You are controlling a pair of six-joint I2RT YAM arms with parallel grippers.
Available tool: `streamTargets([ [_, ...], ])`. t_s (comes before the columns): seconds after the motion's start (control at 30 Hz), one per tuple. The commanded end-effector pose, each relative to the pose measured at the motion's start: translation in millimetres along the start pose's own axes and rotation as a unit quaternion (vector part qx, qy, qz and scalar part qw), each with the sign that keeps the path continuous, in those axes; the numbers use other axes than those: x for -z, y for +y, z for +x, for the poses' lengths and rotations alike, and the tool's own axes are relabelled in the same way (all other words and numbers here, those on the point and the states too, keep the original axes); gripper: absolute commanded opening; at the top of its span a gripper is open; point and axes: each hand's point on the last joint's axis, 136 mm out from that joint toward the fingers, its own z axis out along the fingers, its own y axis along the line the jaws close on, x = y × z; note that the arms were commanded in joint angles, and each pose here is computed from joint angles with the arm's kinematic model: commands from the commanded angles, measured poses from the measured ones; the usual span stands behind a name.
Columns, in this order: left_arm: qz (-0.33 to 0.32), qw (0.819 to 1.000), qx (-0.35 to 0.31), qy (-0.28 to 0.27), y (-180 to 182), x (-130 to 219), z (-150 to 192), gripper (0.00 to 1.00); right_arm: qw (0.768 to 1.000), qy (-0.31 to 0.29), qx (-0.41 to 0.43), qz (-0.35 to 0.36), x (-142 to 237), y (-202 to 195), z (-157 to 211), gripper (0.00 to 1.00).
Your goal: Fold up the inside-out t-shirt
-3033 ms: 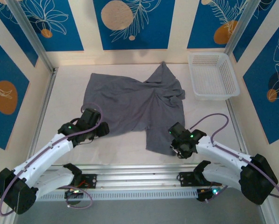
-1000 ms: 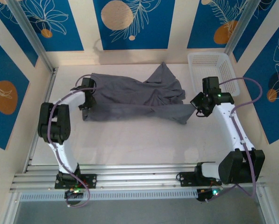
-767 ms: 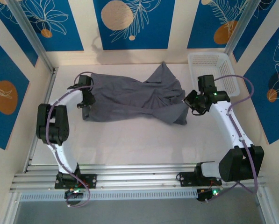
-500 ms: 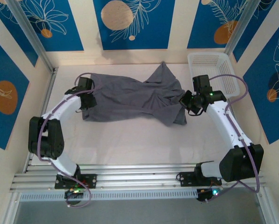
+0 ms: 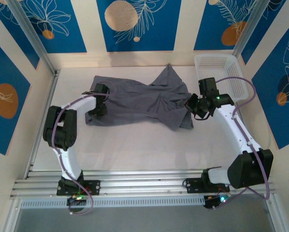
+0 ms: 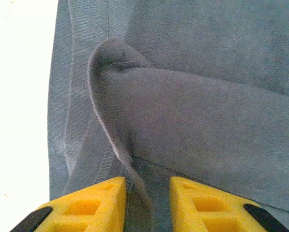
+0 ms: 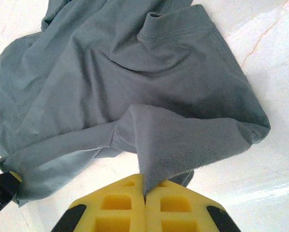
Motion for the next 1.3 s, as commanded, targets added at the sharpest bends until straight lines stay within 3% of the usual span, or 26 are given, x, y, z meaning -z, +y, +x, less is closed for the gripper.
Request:
streamTargets([
  [0.0,-0.035,0.999,-0.013,-0.005,11.2,-0.2,-6.9,0.28,1.000,-0.010,0.001,-0.014,15.3,7.9,-3.1,0.00],
  [0.17,-0.035,0.999,-0.003,-0.013,16.4,2.6,-10.5,0.22,1.000,-0.006,-0.001,-0.015,13.6,8.5,-1.0,0.00],
  [0.23,-0.034,0.999,0.001,-0.011,17.4,2.2,-10.8,0.15,1.000,-0.005,-0.002,-0.015,14.6,8.6,-0.6,0.00],
  [0.3,-0.032,0.999,0.007,-0.013,19.5,5.2,-13.4,0.00,1.000,-0.010,-0.003,-0.016,19.0,10.0,-2.0,0.00],
  [0.33,-0.028,0.999,0.010,-0.018,19.6,9.5,-16.0,0.00,1.000,-0.014,-0.004,-0.018,22.4,11.6,-3.3,0.00],
  [0.43,-0.004,0.997,0.028,-0.066,24.6,49.7,-38.9,0.00,0.998,-0.041,-0.011,-0.039,47.0,26.8,-16.8,0.00],
  [0.53,0.051,0.984,0.066,-0.158,38.2,135.5,-77.5,0.00,0.989,-0.106,-0.023,-0.101,103.6,61.6,-51.4,0.00],
  [0.67,0.138,0.929,0.100,-0.330,70.0,290.5,-125.6,0.00,0.949,-0.237,-0.051,-0.199,221.4,104.8,-104.6,0.00],
  [0.77,0.189,0.889,0.121,-0.399,94.0,370.4,-128.2,0.00,0.921,-0.293,-0.066,-0.248,285.6,120.2,-113.9,0.00],
  [0.93,0.240,0.837,0.146,-0.470,123.0,454.8,-107.8,0.00,0.863,-0.372,-0.061,-0.336,379.9,130.3,-109.8,0.00],
  [1.1,0.275,0.777,0.168,-0.541,152.2,540.2,-82.0,0.00,0.784,-0.467,-0.050,-0.405,477.7,127.1,-93.2,0.00],
  [1.27,0.289,0.736,0.174,-0.587,175.5,600.5,-59.2,0.00,0.727,-0.511,-0.034,-0.457,536.1,129.2,-78.4,0.00],
])
